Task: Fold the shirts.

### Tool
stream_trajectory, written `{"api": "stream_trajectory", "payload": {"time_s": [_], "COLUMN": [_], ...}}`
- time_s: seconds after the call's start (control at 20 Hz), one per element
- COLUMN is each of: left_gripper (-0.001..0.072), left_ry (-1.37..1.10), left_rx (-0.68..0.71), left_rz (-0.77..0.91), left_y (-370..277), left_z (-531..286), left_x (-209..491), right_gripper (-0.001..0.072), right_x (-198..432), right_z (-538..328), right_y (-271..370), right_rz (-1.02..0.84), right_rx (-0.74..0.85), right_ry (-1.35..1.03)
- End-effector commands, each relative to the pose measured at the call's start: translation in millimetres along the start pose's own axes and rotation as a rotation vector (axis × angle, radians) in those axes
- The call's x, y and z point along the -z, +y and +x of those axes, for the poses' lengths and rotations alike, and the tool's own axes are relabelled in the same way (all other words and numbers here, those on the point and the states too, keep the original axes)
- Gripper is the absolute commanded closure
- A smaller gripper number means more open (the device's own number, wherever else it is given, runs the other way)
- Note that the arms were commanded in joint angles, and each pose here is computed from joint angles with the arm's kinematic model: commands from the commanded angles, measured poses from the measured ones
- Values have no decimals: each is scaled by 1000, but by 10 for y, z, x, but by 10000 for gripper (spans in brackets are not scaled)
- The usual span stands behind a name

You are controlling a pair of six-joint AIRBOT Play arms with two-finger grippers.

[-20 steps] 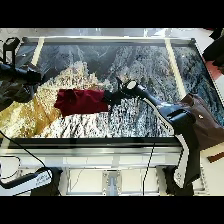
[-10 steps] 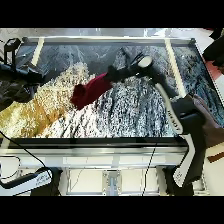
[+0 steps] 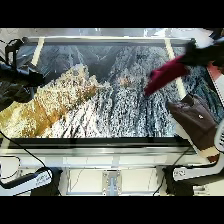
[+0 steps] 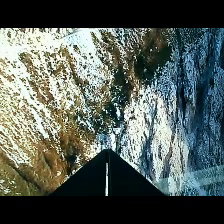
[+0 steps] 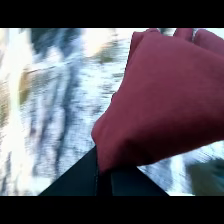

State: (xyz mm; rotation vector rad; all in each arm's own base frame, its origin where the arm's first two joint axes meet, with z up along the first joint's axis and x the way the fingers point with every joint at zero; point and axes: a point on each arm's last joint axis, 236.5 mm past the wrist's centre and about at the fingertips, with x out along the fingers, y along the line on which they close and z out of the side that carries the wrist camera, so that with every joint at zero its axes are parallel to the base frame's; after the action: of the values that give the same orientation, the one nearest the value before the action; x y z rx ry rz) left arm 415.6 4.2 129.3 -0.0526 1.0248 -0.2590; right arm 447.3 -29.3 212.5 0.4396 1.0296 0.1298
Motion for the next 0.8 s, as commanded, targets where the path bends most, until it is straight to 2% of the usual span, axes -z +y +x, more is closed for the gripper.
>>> {"api": "stream_trajectory", "payload": {"time_s": [0.0, 0.25, 0.45, 0.5, 0.55, 0.6, 0.75], "left_gripper": [694, 694, 694, 694, 694, 694, 694], "left_ry": [0, 0, 1, 1, 4, 6, 10], "left_rx": [4, 5, 5, 5, 6, 6, 7], "left_rz": [-2, -38, -46, -59, -62, -62, -63], "left_y": [-10, -13, -13, -12, -15, -15, -11], "left_z": [1, 1, 1, 1, 1, 3, 16], "left_x": [0, 1, 2, 3, 10, 15, 19], "right_gripper": [694, 695, 674, 505, 295, 191, 184], "right_x": [433, 1117, 1934, 2103, 2221, 2271, 1972], "right_z": [-982, -1538, -1169, -1040, -949, -913, -1089], "right_y": [-996, -1706, -2000, -2019, -2021, -2010, -1921], "right_rz": [166, 309, 482, 514, 539, 566, 536], "right_rx": [258, 437, 402, 380, 363, 355, 355], "right_ry": [0, -5, 181, 232, 271, 288, 182]}}
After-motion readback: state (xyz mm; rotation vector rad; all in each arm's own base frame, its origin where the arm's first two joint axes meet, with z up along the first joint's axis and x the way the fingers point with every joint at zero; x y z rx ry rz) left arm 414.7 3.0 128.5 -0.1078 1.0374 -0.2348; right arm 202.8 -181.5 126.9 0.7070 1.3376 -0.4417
